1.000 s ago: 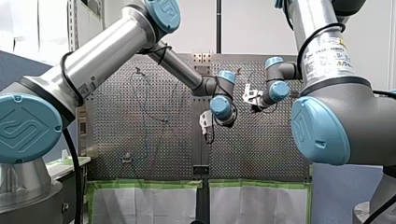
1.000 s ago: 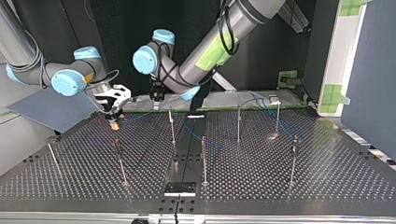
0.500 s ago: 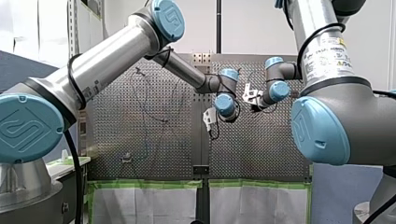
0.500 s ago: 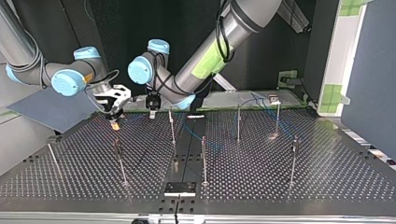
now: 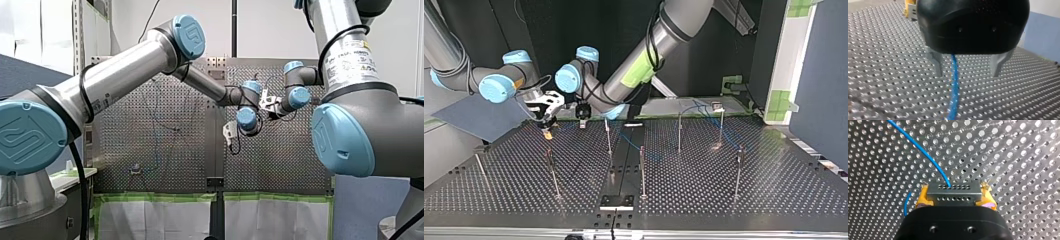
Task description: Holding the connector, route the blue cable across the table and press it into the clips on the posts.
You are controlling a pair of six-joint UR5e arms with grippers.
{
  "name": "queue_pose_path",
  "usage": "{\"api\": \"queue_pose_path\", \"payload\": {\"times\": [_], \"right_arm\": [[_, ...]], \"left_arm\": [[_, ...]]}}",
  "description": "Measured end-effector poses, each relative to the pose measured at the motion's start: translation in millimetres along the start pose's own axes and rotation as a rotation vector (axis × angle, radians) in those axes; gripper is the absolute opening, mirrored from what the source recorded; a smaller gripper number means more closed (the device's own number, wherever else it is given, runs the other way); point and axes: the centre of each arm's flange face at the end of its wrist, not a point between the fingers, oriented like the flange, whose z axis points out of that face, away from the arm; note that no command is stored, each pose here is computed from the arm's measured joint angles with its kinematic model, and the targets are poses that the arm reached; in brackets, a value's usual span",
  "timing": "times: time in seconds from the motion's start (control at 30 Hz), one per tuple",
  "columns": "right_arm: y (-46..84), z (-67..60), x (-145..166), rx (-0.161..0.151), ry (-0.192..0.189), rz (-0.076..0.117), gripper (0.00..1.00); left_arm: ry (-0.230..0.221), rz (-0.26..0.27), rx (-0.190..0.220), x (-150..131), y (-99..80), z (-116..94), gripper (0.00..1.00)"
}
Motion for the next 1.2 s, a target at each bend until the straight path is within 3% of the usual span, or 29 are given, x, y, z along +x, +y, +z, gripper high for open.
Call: {"api": "queue_pose_path", "payload": {"times": [0.03,0.07,0.1,0.13,0.17,0.4,0.63,0.77,1.2], "right_arm": [[0.0,0.0,0.1,0.000,0.000,0.000,0.00],[0.0,0.0,0.1,0.000,0.000,0.000,0.00],[-0.1,0.0,0.0,0.001,0.000,0.000,0.00],[-0.1,0.0,0.0,0.001,0.000,0.000,0.00],[-0.2,0.1,0.1,0.001,0.000,0.000,0.00],[-1.3,0.3,3.3,0.008,0.003,-0.001,0.00],[-6.8,-3.9,30.1,0.015,0.028,-0.009,0.00],[-11.2,-12.9,54.5,0.021,0.056,-0.008,0.00],[-28.2,-54.8,129.8,0.041,0.123,0.001,0.00]], "left_arm": [[-0.008,-0.001,-0.002,-2.9,-1.9,0.4,0.51],[-0.016,-0.003,-0.005,-6.0,-3.8,0.7,0.29],[-0.021,-0.004,-0.007,-8.0,-4.8,1.0,0.29],[-0.025,-0.006,-0.009,-9.7,-5.7,1.2,0.07],[-0.030,-0.009,-0.010,-11.6,-6.7,1.5,0.00],[-0.034,-0.018,-0.026,-16.4,-3.6,3.9,0.00],[-0.028,-0.007,-0.083,-29.6,4.4,-0.8,0.00],[-0.037,-0.003,-0.100,-45.9,1.5,-8.7,0.00],[-0.112,-0.012,-0.070,-124.3,-20.4,-40.4,0.00]]}}
